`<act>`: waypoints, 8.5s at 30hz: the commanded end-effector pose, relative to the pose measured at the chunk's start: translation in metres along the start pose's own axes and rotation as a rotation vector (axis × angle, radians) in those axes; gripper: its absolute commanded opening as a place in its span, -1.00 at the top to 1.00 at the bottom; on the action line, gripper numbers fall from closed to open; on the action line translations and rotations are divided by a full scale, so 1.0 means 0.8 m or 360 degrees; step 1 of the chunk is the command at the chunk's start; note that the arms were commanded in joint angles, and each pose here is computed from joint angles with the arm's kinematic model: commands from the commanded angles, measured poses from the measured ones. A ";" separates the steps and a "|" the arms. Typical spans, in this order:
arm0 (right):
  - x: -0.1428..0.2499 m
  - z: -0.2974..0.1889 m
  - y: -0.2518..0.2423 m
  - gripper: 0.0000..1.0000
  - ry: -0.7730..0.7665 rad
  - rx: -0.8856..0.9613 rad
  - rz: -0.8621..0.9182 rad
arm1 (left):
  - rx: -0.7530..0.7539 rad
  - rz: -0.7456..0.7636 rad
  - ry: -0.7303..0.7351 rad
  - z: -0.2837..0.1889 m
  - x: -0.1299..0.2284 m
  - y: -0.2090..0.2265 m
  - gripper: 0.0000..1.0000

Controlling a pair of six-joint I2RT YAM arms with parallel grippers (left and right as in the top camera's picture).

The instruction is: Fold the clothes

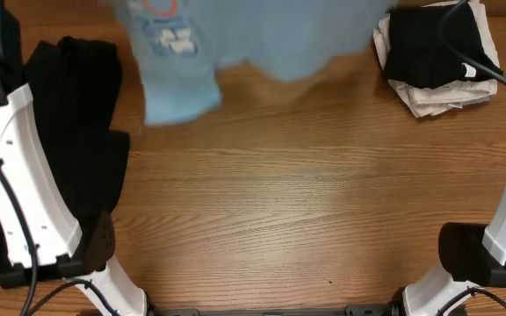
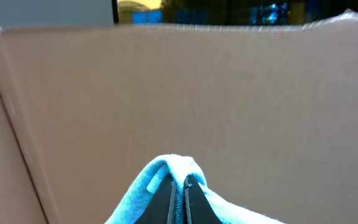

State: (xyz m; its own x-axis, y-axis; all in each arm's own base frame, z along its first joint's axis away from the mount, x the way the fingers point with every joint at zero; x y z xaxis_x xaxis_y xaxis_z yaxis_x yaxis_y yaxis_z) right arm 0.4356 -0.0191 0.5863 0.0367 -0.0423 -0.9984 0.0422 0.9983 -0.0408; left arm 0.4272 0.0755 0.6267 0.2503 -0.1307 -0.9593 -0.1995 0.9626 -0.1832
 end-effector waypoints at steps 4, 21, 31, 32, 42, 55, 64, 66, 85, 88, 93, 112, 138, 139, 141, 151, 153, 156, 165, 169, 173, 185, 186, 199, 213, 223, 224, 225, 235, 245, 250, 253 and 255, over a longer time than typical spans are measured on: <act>0.019 -0.002 -0.011 0.92 0.0127 0.0067 -0.0002 | -0.0040 0.0108 0.0085 -0.031 -0.009 0.006 0.92; 0.218 0.010 0.010 0.92 0.1173 -0.0075 0.0095 | -0.0096 -0.0080 0.1502 -0.018 0.285 0.028 0.92; 0.217 -0.093 0.012 0.92 0.1520 0.0021 0.0318 | -0.0230 -0.0061 0.1871 -0.104 0.282 0.040 0.92; 0.215 -0.100 0.018 0.92 0.1528 -0.0026 0.0356 | -0.0184 -0.0092 0.1883 -0.106 0.282 0.034 0.91; 0.238 -0.170 0.022 0.92 0.1708 -0.0001 0.0386 | -0.0206 -0.0079 0.2109 -0.162 0.294 0.037 0.92; 0.355 -0.315 0.015 0.92 0.2099 0.0323 0.0540 | -0.0383 -0.0172 0.2427 -0.313 0.339 0.055 0.92; 0.405 -0.381 0.018 0.92 0.2243 0.0512 0.0726 | -0.0594 -0.0331 0.2517 -0.406 0.373 0.071 0.92; 0.407 -0.386 0.019 0.92 0.2272 0.0526 0.0731 | -0.0629 -0.0299 0.2526 -0.418 0.372 0.076 0.91; 0.465 -0.313 0.015 0.92 0.2201 0.0513 0.0661 | -0.0644 -0.0195 0.2352 -0.318 0.431 0.086 0.92; 0.476 -0.298 0.015 0.92 0.2213 0.0489 0.0630 | -0.0611 -0.0138 0.2430 -0.301 0.462 0.081 0.92; 0.509 -0.263 0.011 0.92 0.2231 0.0498 0.0553 | -0.0523 -0.0076 0.2450 -0.260 0.528 0.061 0.92; 0.595 -0.177 0.015 0.92 0.2163 0.0385 0.0470 | -0.0400 -0.0102 0.2313 -0.188 0.624 0.039 0.92; 0.558 -0.140 0.015 0.92 0.1938 0.0213 0.0330 | -0.0392 -0.0089 0.2048 -0.139 0.574 0.031 0.92; 0.562 -0.140 0.015 0.92 0.1952 0.0214 0.0329 | -0.0393 -0.0089 0.2049 -0.138 0.575 0.031 0.91; 0.567 -0.140 0.015 0.92 0.1971 0.0215 0.0325 | -0.0394 -0.0087 0.2056 -0.139 0.577 0.031 0.70; 0.559 -0.130 0.017 -0.60 0.1940 0.0176 0.0318 | -0.0312 -0.0045 0.1972 -0.120 0.564 0.024 -1.00; 0.544 -0.126 0.019 -0.64 0.1940 0.0138 0.0322 | -0.0252 -0.0052 0.1975 -0.115 0.548 0.016 -1.00; 0.514 -0.114 0.025 -0.66 0.1890 0.0034 0.0310 | -0.0053 -0.0051 0.1957 -0.102 0.515 -0.007 -1.00; 0.419 -0.091 0.033 -0.75 0.1719 -0.0161 0.0218 | 0.0405 0.0037 0.1893 -0.091 0.420 -0.072 -1.00; 0.381 -0.076 0.031 -0.76 0.1572 -0.0188 0.0162 | 0.0377 0.0090 0.1778 -0.063 0.401 -0.078 -1.00; 0.372 -0.055 0.030 -0.76 0.1476 -0.0188 0.0147 | 0.0407 0.0109 0.1703 -0.025 0.421 -0.086 -1.00; 0.455 -0.022 0.034 -0.75 0.1702 -0.0194 0.0163 | 0.0501 0.0135 0.1682 0.047 0.617 -0.126 -1.00; 0.459 -0.020 0.034 -0.76 0.1711 -0.0194 0.0164 | 0.0514 0.0145 0.1675 0.048 0.628 -0.129 -1.00; 0.461 -0.009 0.034 -0.73 0.1661 -0.0195 0.0153 | 0.0575 0.0191 0.1748 0.038 0.751 -0.145 -0.96; 0.461 -0.009 0.032 -0.66 0.1662 -0.0180 0.0145 | 0.0527 0.0219 0.1812 0.030 0.786 -0.134 -0.10; 0.459 -0.005 0.032 -0.59 0.1631 -0.0180 0.0142 | 0.0507 0.0180 0.1781 0.037 0.774 -0.137 0.92; 0.459 -0.003 0.032 -0.58 0.1620 -0.0191 0.0123 | 0.0508 0.0179 0.1771 0.040 0.768 -0.139 0.92; 0.460 0.000 0.031 -0.58 0.1608 -0.0196 0.0101 | 0.0509 0.0177 0.1764 0.042 0.758 -0.141 0.92; 0.544 0.043 0.034 -0.51 0.1675 -0.0223 0.0049 | 0.0272 0.0264 0.1837 0.042 0.647 -0.128 0.92; 0.626 0.085 0.033 -0.45 0.1642 -0.0187 0.0011 | 0.0167 0.0350 0.2021 0.014 0.649 -0.109 0.92; 0.657 0.094 0.024 -0.40 0.1648 -0.0099 -0.0039 | 0.0140 0.0365 0.2065 0.009 0.651 -0.101 0.92; 0.668 0.095 0.015 -0.34 0.1662 -0.0024 -0.0081 | 0.0137 0.0365 0.2072 0.008 0.651 -0.099 0.92; 0.673 0.096 0.011 -0.33 0.1661 0.0018 -0.0105 | 0.0137 0.0365 0.2073 0.008 0.651 -0.100 0.92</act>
State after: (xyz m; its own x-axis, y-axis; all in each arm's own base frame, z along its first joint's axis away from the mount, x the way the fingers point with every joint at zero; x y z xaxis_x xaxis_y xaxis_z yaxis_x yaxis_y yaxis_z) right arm 0.5288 -0.0230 0.0583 -0.8453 -0.0365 -0.5330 -0.0232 0.9992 -0.0315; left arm 0.5776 -0.0706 0.1153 -0.9035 -0.0303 -0.4276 -0.0217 0.9995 -0.0250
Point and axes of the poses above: each gripper's point midway between its finger pads, its own z axis out along the fingers, its own y axis along the line the jaws close on, x = y × z, the point moved 4 cm from there along -z, back along the fingers, and after that the axes turned 10 degrees about -z, right-handed, at the moved point
